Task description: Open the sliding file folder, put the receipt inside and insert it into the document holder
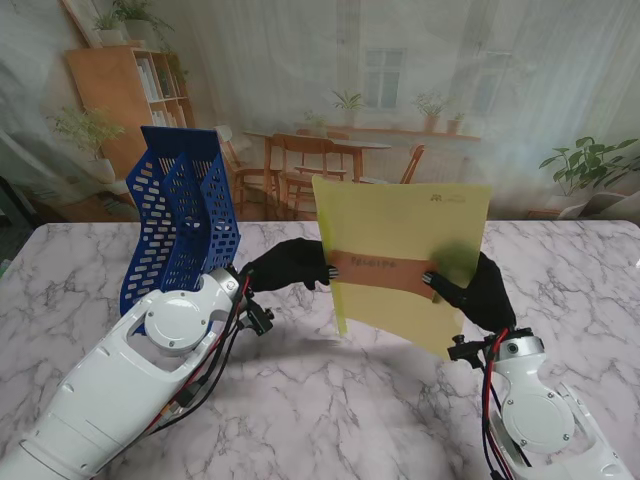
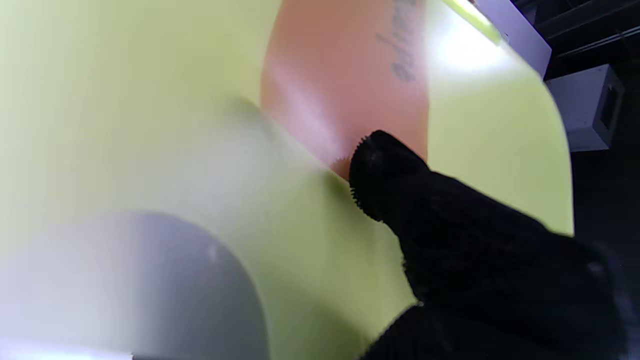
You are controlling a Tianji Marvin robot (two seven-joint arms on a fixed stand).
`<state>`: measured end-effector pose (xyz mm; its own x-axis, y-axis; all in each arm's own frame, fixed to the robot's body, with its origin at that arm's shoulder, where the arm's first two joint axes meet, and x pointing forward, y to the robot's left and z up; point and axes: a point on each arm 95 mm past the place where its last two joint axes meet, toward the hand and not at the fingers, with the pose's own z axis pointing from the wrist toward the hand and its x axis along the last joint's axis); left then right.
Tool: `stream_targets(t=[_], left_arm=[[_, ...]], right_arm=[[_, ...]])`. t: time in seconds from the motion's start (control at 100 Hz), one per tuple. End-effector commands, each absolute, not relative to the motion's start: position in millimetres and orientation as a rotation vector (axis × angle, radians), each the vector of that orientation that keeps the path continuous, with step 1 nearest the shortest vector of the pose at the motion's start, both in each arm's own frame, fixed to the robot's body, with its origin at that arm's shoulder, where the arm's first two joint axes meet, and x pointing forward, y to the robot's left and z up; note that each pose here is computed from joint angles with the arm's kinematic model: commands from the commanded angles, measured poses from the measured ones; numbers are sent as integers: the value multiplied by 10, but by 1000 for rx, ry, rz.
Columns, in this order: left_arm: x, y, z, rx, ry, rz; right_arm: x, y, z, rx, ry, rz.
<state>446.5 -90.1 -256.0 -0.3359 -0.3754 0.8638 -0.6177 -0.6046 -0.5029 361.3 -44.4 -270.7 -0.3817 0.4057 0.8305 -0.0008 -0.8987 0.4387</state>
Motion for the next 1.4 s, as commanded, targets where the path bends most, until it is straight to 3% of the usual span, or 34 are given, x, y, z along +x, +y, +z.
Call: stream_targets(t=[0.0,0.56,1.39], left_arm=[[4453,-900,-2690,1735,-1302,2012],[4417,-936,-3055,1842,-1256,1896],[4430,-1010,-2993,1835,-1233,1947]], right_arm=[[3591,-457,-2655,1549,515,2378],[3553,-504,-2575,1542,461,2406],[3594,-472,-2662,1532,535,2342]])
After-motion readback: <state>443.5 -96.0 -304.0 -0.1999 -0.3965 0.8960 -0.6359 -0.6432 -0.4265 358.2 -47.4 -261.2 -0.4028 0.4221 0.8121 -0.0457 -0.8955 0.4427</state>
